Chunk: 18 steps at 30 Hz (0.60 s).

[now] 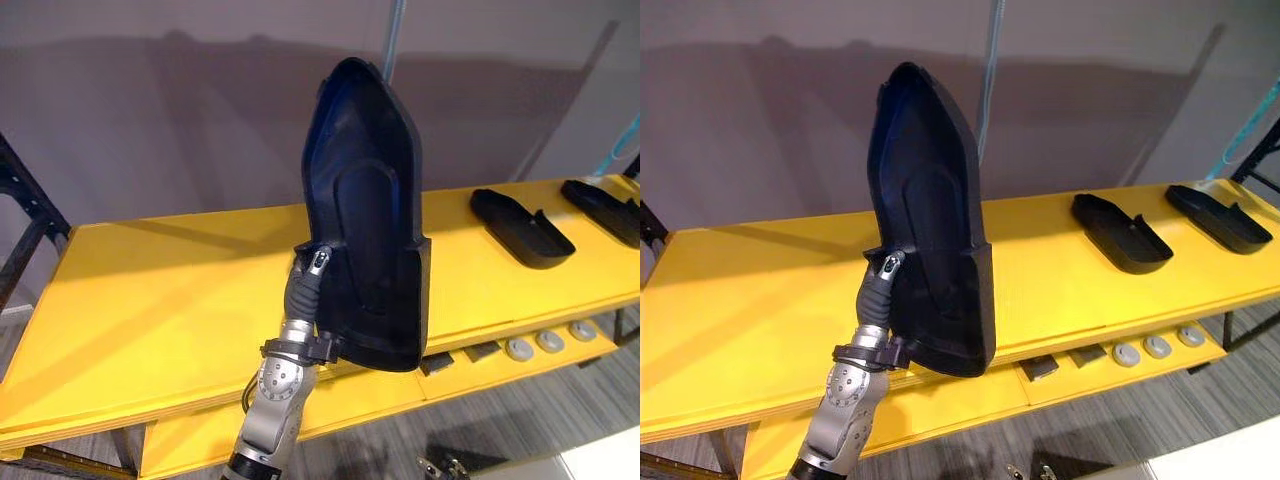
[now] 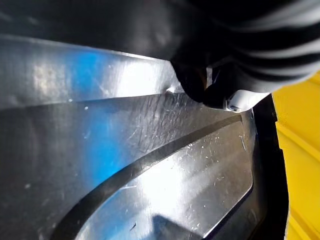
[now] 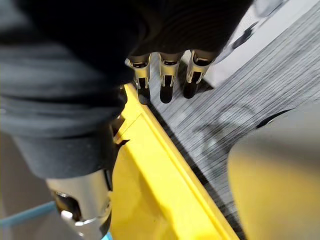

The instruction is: Walk over and take plastic housings, then place them on the shelf

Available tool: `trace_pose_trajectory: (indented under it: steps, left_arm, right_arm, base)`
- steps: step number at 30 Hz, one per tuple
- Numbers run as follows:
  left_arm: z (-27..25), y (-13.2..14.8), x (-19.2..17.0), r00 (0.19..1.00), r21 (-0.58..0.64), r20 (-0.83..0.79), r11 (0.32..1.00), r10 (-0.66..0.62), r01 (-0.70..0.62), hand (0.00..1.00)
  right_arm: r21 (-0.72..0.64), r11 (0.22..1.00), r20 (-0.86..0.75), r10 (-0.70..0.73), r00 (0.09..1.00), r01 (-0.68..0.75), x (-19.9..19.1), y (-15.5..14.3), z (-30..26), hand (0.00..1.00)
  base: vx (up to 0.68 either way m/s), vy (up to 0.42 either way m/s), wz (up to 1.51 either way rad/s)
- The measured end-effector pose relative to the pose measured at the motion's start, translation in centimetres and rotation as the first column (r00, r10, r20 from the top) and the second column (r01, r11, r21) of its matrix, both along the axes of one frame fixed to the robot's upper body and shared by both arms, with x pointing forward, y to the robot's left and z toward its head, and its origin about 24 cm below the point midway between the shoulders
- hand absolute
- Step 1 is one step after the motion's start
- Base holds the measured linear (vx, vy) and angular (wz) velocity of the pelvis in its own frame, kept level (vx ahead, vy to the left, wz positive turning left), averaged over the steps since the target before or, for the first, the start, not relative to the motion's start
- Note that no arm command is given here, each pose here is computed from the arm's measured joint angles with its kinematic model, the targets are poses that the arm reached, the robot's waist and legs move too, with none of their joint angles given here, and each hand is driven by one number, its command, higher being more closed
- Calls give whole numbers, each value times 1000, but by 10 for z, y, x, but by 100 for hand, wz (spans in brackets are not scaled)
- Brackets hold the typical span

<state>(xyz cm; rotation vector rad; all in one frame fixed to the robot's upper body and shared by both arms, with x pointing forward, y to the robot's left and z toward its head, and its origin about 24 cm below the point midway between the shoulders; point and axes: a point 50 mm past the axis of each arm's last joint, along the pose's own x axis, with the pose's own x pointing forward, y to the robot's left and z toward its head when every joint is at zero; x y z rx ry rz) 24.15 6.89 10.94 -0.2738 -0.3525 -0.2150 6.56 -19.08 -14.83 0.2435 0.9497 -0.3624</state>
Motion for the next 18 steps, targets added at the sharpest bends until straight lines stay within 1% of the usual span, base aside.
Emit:
trace_pose_trajectory:
  steps: [7,9,14,18]
  left_arm:
    - [1,-1,2,998,94,19,994,52,-54,100]
    - [2,-1,7,998,120,26,991,59,-62,100]
    - [8,3,30,990,201,44,970,131,-138,100]
    - [17,4,42,983,239,74,954,169,-182,100]
  right_arm:
    - [-3,1000,-8,21,1000,-21,-2,2,0,0]
    - [-3,1000,-8,21,1000,-21,-2,2,0,0]
    - [-9,1000,-12,11,1000,-11,-2,0,-1,0]
    - [-19,1000,-26,-5,1000,4,-8,-3,-1,0]
  base:
    - [19,-22,15]
    - [-47,-46,15]
    - [-123,-52,3]
    - [-79,-18,-10]
